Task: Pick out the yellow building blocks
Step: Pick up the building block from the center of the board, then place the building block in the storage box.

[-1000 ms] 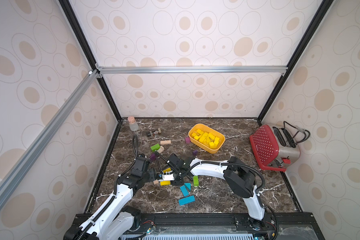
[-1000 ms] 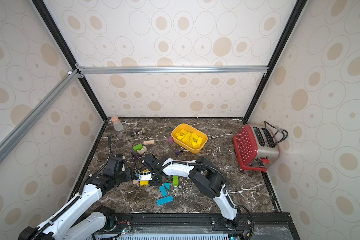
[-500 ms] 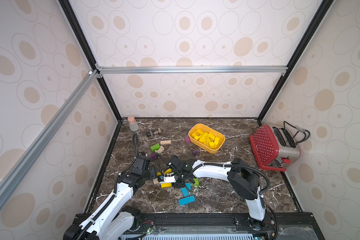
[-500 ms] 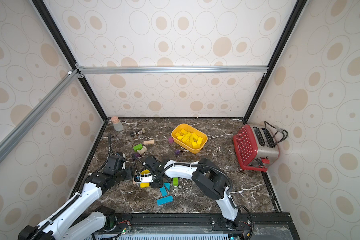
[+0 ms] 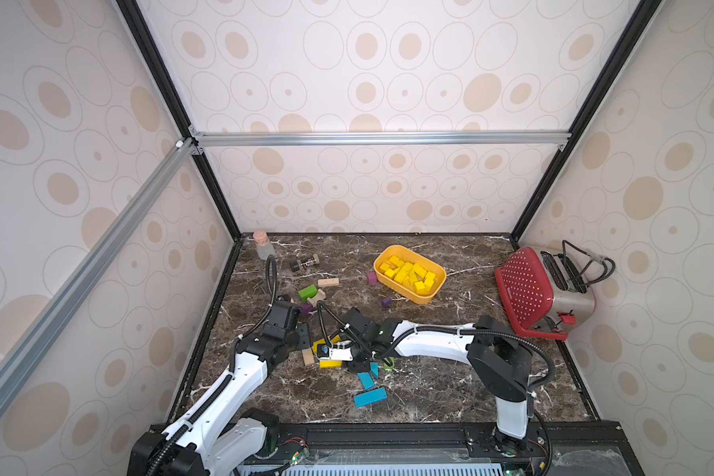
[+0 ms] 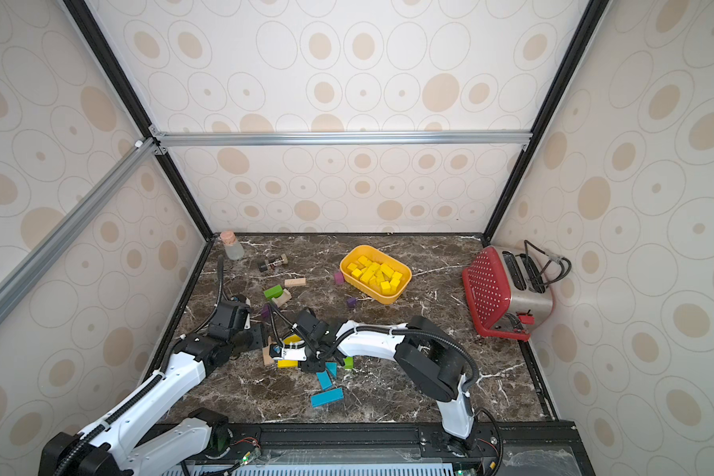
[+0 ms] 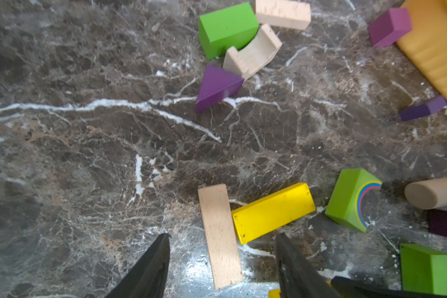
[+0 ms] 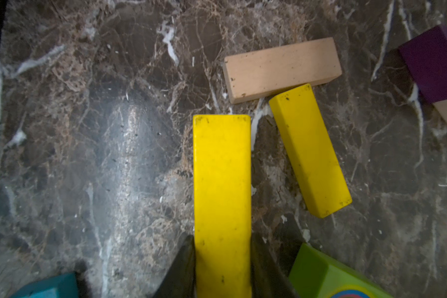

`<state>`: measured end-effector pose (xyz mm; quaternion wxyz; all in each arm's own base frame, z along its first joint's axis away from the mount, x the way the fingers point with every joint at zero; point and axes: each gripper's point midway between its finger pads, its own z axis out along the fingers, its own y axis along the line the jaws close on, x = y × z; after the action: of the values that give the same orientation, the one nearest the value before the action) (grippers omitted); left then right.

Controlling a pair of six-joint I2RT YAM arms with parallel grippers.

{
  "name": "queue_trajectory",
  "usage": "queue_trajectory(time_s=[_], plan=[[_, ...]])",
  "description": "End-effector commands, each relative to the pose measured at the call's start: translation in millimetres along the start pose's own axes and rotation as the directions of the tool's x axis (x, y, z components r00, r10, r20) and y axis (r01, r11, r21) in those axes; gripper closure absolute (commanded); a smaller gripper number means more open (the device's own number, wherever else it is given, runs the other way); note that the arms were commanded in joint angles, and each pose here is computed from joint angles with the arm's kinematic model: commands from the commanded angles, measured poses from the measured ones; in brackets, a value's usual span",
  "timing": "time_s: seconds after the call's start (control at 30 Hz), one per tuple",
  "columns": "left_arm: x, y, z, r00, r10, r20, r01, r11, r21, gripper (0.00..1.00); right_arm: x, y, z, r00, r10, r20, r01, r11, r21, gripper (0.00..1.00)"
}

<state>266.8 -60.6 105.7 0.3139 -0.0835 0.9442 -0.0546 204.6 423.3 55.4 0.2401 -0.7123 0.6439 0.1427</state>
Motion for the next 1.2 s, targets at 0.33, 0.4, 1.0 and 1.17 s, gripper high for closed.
queue_trajectory(time_s=[0.33, 0.4, 1.0, 1.17], plan=[[-53.5, -21.4, -12.8, 0.984, 0.149, 0.1, -0.151, 0.988, 0.017, 0.37, -2.3, -46.1, -70.2, 0.946, 0.244, 0.215, -0.272, 0.956, 0.111, 0.89], [-57.1, -23.6, -12.4, 0.982, 0.151, 0.11, -0.154, 0.988, 0.022, 0.38, 2.5, -51.2, -75.4, 0.939, 0.265, 0.219, -0.297, 0.947, 0.124, 0.95], [-81.0, -61.6, 4.3, 0.97, 0.209, 0.12, -0.219, 0.973, 0.074, 0.39, 33.5, -98.5, -113.7, 0.852, 0.434, 0.294, -0.502, 0.837, 0.217, 1.0], [-85.2, -75.1, 6.6, 0.963, 0.237, 0.126, -0.249, 0.965, 0.085, 0.39, 45.3, -112.8, -127.3, 0.816, 0.479, 0.322, -0.561, 0.792, 0.243, 1.0]])
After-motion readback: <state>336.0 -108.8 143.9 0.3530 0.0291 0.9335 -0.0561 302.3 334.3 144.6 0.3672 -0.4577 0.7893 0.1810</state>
